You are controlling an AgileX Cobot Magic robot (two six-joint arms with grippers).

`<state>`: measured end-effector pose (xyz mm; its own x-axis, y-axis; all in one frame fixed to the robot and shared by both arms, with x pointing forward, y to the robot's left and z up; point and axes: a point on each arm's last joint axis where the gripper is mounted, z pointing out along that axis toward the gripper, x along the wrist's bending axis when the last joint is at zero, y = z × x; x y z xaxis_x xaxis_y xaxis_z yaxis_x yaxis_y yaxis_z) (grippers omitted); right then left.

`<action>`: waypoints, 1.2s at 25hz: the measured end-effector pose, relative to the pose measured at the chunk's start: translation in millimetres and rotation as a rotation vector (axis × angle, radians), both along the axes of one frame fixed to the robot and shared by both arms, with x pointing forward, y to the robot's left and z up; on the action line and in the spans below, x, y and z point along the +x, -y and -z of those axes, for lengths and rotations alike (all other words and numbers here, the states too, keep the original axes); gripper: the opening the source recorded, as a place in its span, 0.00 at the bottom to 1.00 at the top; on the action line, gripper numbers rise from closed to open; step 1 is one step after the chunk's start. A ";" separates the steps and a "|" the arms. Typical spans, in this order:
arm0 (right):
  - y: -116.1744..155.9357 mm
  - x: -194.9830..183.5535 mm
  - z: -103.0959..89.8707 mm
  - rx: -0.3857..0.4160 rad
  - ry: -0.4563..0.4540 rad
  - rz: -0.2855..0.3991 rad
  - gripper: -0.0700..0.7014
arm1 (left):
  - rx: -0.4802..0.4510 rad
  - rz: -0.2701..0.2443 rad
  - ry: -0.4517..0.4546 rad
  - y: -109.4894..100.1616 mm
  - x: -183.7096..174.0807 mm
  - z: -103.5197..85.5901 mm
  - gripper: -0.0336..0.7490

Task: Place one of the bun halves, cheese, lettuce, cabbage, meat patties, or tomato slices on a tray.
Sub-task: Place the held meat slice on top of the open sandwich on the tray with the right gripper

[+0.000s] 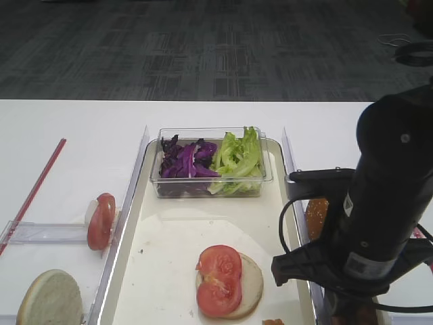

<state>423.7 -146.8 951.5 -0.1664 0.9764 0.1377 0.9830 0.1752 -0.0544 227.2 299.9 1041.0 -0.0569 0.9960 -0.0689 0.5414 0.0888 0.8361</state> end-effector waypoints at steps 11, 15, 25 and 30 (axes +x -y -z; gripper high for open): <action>5.3 -6.4 -21.4 0.036 0.058 0.017 0.13 | 0.000 0.000 0.001 0.0 -0.1 0.0 0.58; 7.4 -9.6 -27.3 0.042 0.061 0.014 0.13 | 0.000 0.000 0.001 0.0 -0.1 0.0 0.58; 15.0 -20.8 -49.9 0.081 0.107 0.014 0.13 | 0.000 0.000 0.001 0.0 -0.1 0.0 0.58; 20.0 -27.9 -63.9 0.115 0.148 0.026 0.13 | 0.000 0.000 0.001 0.0 -0.1 0.0 0.58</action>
<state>395.8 -166.8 1015.4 -0.1675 0.9600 0.2243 0.9832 0.1459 0.1098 227.1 299.9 1041.0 -0.0569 0.9960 -0.0690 0.5408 0.0888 0.8364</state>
